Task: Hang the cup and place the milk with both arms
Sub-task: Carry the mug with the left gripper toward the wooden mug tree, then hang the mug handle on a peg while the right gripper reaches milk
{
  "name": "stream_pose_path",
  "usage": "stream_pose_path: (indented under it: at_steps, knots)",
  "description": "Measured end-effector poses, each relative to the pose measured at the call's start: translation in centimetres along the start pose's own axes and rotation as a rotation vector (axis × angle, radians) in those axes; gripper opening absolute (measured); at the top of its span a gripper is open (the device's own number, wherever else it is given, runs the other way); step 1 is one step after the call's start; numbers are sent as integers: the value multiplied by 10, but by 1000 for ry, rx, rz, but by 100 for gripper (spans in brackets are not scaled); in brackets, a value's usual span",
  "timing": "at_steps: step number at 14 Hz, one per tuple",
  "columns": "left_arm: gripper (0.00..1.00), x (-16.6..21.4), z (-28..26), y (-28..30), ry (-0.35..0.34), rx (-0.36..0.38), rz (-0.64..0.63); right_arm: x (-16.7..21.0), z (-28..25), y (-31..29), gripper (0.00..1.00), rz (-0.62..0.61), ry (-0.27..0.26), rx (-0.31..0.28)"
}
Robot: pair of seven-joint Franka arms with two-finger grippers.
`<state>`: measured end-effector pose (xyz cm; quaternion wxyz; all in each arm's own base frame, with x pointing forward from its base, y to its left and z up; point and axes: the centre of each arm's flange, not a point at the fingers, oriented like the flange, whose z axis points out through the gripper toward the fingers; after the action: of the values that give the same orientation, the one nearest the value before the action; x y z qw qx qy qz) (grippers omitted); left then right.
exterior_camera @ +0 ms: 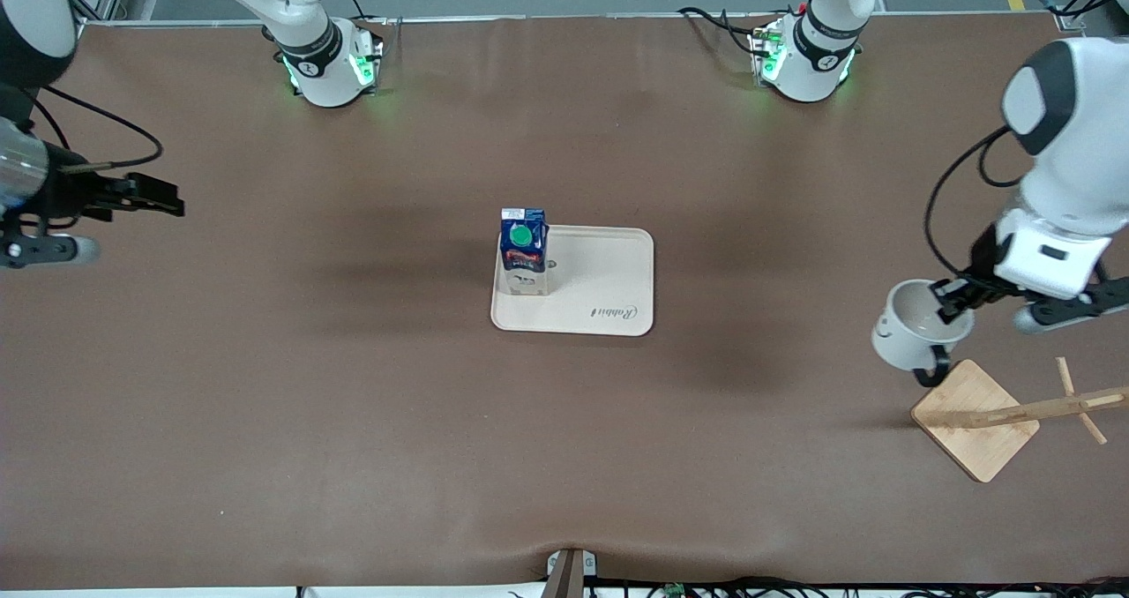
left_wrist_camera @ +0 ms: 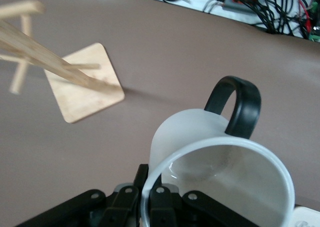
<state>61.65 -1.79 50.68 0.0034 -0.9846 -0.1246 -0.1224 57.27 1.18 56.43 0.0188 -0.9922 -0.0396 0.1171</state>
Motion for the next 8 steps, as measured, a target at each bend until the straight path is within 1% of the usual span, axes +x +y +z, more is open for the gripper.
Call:
stream_pose_path:
  at_steps: [3, 4, 6, 8]
  knots:
    - [5, 13, -6, -18, 19, 0, 17, 3, 2, -32, 100, -42, 0, 64]
    - [5, 18, -6, -29, 20, -6, 18, 2, 1, -44, 100, -38, 0, 82]
    - [5, 29, -8, -64, 17, -63, 2, 1, 2, -80, 100, 11, -7, 98]
    - [5, 38, -6, -105, 17, -112, -47, -2, 3, -129, 100, 35, 5, 88]
